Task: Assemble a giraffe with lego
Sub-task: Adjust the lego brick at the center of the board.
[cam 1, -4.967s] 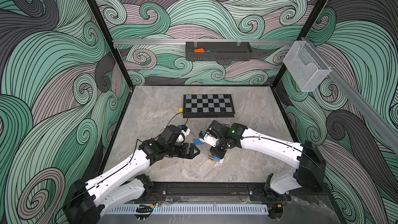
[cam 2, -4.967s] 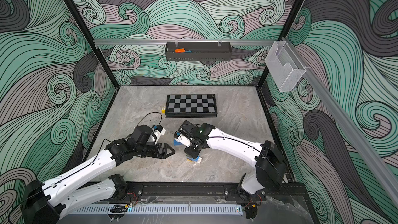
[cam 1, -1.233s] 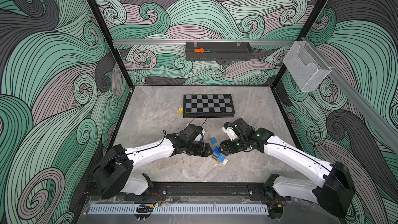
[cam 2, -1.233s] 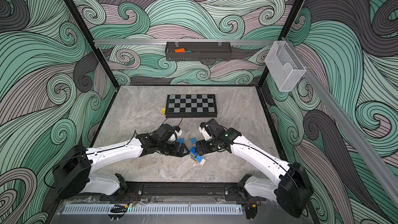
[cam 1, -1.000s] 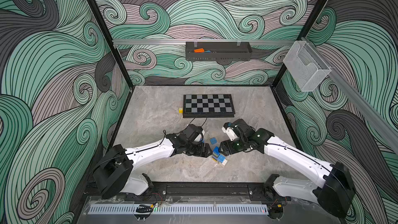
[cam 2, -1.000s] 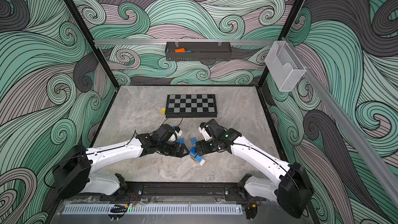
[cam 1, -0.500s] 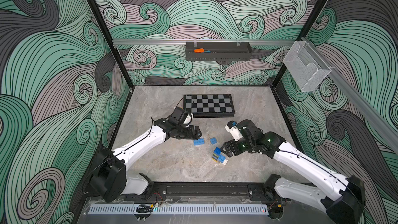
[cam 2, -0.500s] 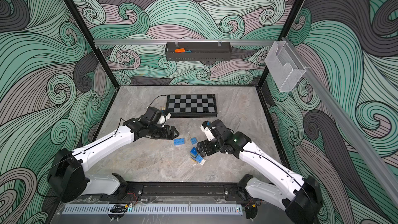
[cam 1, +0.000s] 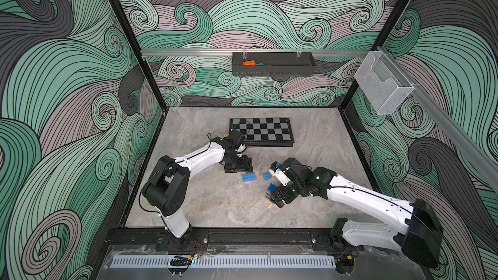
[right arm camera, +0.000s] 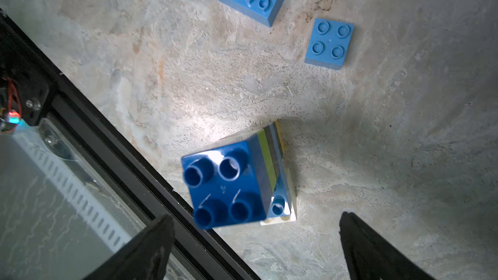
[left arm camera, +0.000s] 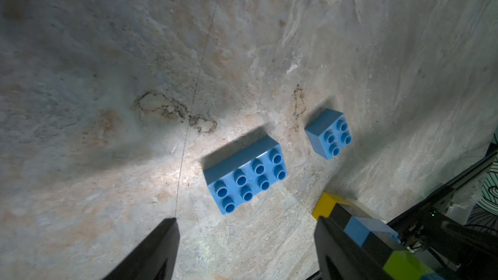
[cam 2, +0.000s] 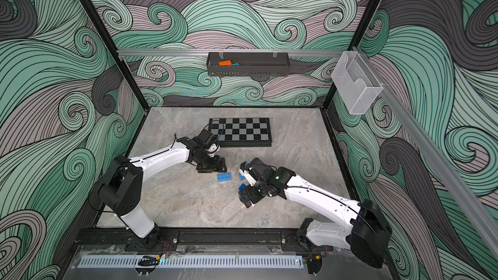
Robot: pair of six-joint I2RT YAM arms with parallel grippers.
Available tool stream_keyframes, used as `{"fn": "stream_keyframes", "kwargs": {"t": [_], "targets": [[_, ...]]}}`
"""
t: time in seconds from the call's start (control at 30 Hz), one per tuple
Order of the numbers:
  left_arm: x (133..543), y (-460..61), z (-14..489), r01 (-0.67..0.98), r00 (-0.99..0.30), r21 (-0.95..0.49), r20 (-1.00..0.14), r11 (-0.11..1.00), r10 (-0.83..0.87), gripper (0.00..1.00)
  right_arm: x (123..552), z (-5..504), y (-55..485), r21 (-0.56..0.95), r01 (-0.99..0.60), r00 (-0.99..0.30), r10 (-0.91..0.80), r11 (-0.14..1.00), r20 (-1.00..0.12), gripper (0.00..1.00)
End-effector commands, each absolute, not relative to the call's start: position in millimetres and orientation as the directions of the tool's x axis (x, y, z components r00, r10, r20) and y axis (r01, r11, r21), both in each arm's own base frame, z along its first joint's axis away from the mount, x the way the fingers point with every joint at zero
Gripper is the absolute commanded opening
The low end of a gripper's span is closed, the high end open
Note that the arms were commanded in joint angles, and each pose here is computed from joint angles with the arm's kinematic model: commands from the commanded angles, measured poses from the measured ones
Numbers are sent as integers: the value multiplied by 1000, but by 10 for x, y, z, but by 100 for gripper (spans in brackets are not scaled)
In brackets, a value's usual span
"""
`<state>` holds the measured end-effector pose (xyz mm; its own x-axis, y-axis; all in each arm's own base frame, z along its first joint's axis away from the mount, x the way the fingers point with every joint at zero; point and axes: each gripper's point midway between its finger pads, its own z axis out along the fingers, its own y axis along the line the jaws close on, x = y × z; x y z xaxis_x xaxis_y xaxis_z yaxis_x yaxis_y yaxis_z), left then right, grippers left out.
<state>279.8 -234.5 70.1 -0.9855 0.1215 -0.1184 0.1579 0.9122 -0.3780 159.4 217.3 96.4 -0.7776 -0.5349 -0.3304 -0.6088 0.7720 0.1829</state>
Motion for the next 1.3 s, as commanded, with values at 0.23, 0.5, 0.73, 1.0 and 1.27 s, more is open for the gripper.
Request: {"fn": "stream_keyframes", "kwargs": {"t": [0.23,0.5,0.73,1.0,1.27], "targets": [[2630,-2235,642,82,-997,-398,-40,914,71,82,1766,1044,2466,106,-781,-592,-675,615,-441,79],[2520,-2064,597,42,-999,-395,-23,918,36,82,1687,1029,2565,118,-849,-502,-720,514,-479,60],[2481,-1972,608,27,-1000,-398,-23,917,20,82,1592,1054,2627,132,-896,-430,-755,424,-494,49],[2503,-1991,658,37,-999,-421,-37,907,23,82,1326,1096,2655,177,-944,-331,-803,280,-496,48],[2577,-2086,721,100,-995,-447,-64,889,79,82,1350,1051,2509,120,-946,-322,-820,302,-473,54]]}}
